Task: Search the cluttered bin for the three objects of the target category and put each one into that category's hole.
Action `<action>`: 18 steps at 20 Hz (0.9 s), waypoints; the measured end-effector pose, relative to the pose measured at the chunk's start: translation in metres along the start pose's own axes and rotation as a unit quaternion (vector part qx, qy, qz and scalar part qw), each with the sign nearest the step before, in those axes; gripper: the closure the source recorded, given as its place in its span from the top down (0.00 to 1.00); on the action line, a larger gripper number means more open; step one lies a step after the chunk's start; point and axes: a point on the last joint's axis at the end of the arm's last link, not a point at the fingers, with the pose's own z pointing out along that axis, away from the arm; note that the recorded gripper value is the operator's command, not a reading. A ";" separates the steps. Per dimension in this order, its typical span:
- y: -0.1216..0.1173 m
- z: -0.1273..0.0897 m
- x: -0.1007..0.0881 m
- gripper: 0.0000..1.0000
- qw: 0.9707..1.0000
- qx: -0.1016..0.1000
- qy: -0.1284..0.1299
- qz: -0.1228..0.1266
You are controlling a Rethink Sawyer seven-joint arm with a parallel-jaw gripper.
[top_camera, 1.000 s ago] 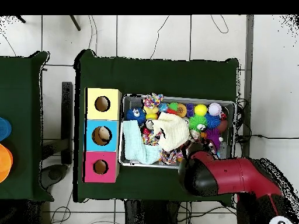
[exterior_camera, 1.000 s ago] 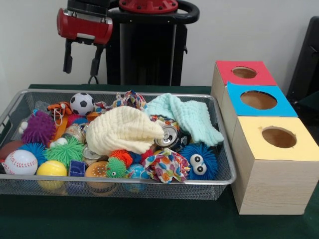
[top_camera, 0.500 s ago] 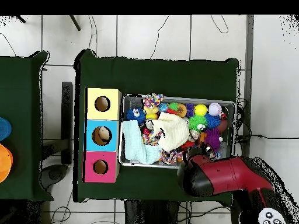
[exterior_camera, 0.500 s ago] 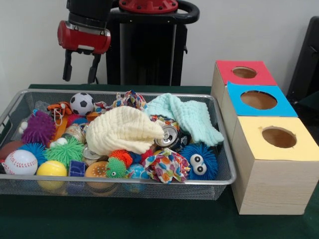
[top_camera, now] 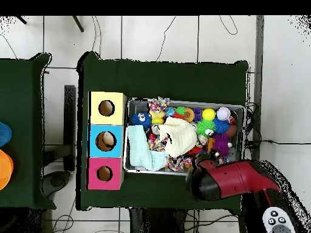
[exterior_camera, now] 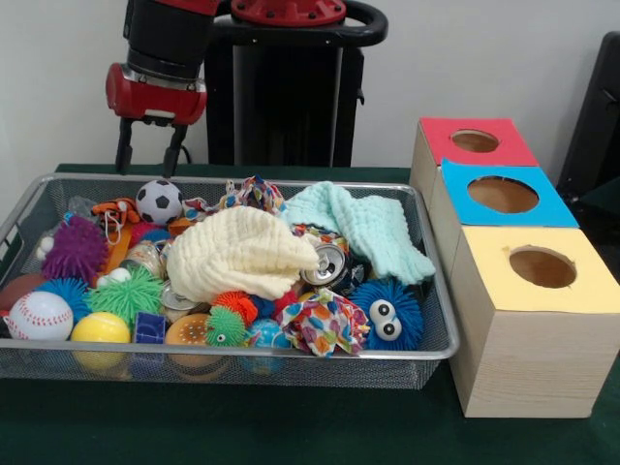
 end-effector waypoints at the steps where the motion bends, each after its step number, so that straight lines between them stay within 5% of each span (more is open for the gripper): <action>1: -0.002 0.002 0.002 1.00 1.000 0.000 0.001 0.003; 18: -0.042 0.009 0.005 1.00 0.999 0.025 -0.007 0.029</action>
